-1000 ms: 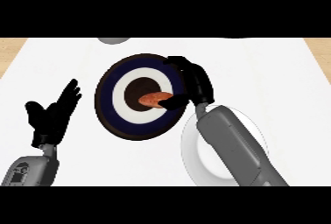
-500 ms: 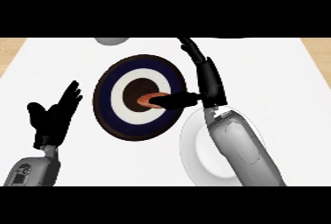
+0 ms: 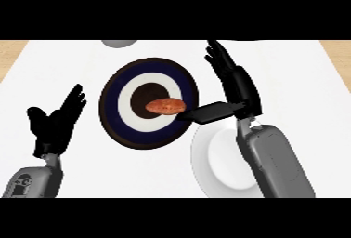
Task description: Pick the sweet potato from the plate and place it in the plate
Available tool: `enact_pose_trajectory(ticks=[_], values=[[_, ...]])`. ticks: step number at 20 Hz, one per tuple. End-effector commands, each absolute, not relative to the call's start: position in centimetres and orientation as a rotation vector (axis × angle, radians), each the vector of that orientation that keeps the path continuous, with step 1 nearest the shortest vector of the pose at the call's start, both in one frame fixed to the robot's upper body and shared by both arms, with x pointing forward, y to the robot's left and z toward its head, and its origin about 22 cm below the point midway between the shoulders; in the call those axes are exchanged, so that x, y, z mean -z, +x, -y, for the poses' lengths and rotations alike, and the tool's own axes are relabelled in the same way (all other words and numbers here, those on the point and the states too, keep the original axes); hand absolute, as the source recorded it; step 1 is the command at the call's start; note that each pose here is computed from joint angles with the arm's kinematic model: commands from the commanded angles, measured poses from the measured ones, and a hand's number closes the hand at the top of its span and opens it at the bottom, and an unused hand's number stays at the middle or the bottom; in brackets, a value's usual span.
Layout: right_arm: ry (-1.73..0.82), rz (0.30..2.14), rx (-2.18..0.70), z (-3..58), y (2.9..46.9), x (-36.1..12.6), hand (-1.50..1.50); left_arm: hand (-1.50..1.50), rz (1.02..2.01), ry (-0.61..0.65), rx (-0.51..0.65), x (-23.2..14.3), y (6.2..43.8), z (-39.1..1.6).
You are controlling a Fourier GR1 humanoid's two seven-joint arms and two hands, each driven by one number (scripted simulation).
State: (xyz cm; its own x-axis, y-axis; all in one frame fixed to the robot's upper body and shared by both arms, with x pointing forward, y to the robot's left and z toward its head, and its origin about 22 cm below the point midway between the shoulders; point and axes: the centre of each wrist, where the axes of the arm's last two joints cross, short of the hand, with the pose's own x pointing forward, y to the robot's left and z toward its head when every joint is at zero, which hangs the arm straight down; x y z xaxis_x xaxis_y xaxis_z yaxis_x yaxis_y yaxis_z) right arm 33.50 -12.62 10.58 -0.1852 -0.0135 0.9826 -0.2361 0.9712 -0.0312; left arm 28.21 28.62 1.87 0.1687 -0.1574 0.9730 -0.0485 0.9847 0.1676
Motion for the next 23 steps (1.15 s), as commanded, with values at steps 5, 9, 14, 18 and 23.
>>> enact_pose_trajectory(ticks=[5, 9, 14, 18, 23], values=[[0.206, 1.777, -0.196, 16.8, 33.3, -8.0, -1.5, 0.0, 1.403, 0.176, 0.071, -0.7, 28.0, -29.3], [0.155, 1.782, -0.18, 18.3, 34.2, -7.5, -1.5, 0.0, 1.404, 0.167, 0.087, -1.3, 28.9, -28.2], [0.134, 1.784, -0.174, 22.2, 33.8, -4.8, -1.5, 0.0, 1.415, 0.172, 0.093, -1.9, 27.4, -27.9], [0.087, 1.737, -0.242, 22.3, 34.2, -4.7, -1.5, 0.0, 1.414, 0.167, 0.053, -2.1, 28.8, -27.7], [0.082, 1.713, -0.254, 23.2, 34.7, -3.5, -1.5, 0.0, 1.409, 0.177, 0.081, -3.5, 29.5, -30.4]])
